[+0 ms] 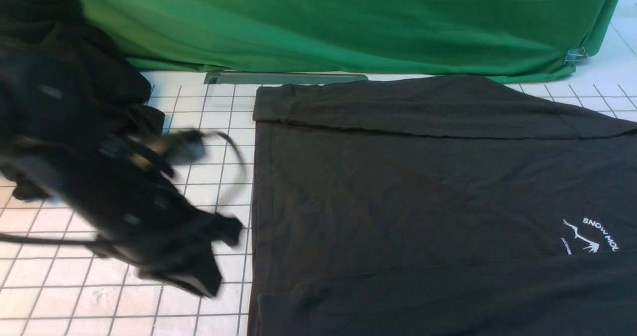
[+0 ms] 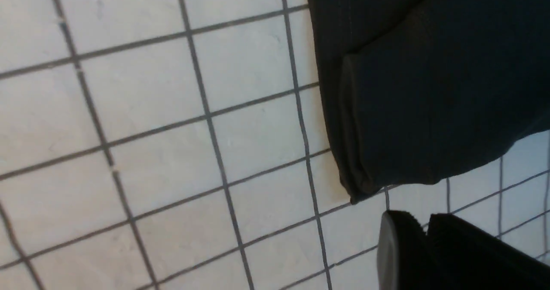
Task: Fold a long-sleeved shirt over a white checkered tablecloth.
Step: 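Grasp the left edge of the dark T-shirt lying flat on the table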
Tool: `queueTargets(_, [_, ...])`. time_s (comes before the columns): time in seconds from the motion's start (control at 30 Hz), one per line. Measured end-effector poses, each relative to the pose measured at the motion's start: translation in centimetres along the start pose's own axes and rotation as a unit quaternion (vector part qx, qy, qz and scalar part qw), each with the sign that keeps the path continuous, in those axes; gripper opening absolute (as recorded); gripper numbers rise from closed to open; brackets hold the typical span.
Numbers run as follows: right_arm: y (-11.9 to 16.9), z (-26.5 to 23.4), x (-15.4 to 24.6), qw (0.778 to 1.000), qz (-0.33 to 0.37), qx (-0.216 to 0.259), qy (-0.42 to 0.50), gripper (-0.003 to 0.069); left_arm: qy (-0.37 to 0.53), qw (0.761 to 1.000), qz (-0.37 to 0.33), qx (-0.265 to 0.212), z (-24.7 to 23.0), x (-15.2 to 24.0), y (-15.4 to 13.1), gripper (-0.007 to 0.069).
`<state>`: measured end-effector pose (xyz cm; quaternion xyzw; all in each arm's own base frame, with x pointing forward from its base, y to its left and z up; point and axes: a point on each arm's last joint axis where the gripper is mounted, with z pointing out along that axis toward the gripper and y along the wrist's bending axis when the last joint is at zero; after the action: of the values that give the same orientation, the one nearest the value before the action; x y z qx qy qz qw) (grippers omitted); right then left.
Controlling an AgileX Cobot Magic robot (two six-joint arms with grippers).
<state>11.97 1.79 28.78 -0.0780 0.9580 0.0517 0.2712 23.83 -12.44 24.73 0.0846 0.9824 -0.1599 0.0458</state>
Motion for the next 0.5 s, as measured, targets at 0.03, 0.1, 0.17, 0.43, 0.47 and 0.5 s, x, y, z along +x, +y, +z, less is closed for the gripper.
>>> queueTargets(0.03, [0.0,0.0,-0.1,1.000,0.001,0.000,-0.004,0.0048,0.002,1.000,0.013,-0.006,1.0,-0.2,-0.7,0.0120])
queueTargets(0.1, [0.0,0.0,-0.1,1.000,0.001,0.001,-0.008,0.0050,0.001,0.999,0.032,-0.013,3.2,-0.8,-1.9,0.0179])
queueTargets(0.17, [0.0,0.0,-0.2,1.000,0.001,0.001,-0.009,0.0051,0.001,0.999,0.043,-0.018,4.9,-1.4,-2.6,0.0232])
queueTargets(0.43, [0.0,0.0,-0.2,1.000,0.003,0.001,-0.009,0.0069,0.013,0.998,0.042,-0.037,9.2,-4.0,-2.4,0.0369])
queueTargets(0.47, [0.0,0.0,-0.2,1.000,0.003,0.001,-0.009,0.0070,0.015,0.998,0.041,-0.037,9.3,-4.0,-2.4,0.0370])
queueTargets(0.5, [0.0,0.0,-0.2,1.000,0.003,0.001,-0.009,0.0075,0.019,0.998,0.038,-0.037,9.8,-4.1,-2.3,0.0370])
